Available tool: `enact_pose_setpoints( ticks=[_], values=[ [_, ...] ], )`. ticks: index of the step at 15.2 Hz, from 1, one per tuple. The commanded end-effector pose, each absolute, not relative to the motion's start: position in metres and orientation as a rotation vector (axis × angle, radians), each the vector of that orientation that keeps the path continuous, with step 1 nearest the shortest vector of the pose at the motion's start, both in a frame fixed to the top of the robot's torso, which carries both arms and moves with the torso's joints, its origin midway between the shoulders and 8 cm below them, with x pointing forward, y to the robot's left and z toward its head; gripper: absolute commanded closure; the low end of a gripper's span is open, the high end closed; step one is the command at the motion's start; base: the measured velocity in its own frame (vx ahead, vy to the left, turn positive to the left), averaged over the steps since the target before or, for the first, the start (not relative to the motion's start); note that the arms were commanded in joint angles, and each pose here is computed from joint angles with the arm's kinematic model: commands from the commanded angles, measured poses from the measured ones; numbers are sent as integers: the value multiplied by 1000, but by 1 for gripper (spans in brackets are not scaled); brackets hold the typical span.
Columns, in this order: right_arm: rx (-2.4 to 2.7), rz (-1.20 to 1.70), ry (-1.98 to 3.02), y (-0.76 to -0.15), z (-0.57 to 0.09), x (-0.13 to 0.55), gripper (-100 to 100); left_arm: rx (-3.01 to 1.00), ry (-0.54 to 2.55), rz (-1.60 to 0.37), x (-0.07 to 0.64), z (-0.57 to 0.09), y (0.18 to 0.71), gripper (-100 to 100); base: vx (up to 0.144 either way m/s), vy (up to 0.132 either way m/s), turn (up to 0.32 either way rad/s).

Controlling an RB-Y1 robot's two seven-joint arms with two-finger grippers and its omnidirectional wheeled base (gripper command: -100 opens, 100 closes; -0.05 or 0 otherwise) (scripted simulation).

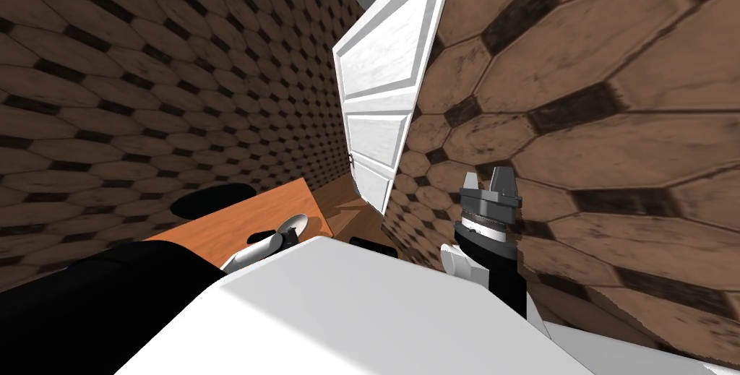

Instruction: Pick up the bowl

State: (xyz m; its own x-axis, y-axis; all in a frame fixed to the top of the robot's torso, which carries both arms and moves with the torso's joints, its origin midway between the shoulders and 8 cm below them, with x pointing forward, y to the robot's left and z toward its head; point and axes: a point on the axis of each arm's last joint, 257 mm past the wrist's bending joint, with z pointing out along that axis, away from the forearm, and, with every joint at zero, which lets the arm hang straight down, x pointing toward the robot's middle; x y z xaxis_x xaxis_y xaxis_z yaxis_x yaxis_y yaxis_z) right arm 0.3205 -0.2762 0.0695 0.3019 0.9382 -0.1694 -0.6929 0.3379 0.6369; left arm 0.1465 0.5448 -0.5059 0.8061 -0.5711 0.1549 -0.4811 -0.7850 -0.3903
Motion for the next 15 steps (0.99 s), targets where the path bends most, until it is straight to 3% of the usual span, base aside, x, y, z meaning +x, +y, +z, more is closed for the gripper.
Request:
enact_pose_setpoints(
  ticks=[1,3,4,15],
  values=[
    [499,1142,577,-276,70,321,0,-2660,788,-379,151,-513,544,-100,-48,23,-54],
    [499,1142,577,-276,70,321,0,-2661,790,-379,150,-511,544,-100,-41,16,-31],
    [499,1142,577,-276,69,321,0,-2660,788,-379,151,-512,544,100,-10,5,-2],
    [499,1142,577,-276,69,320,0,-2658,809,-380,140,-499,543,100,23,-11,30]
  ],
)
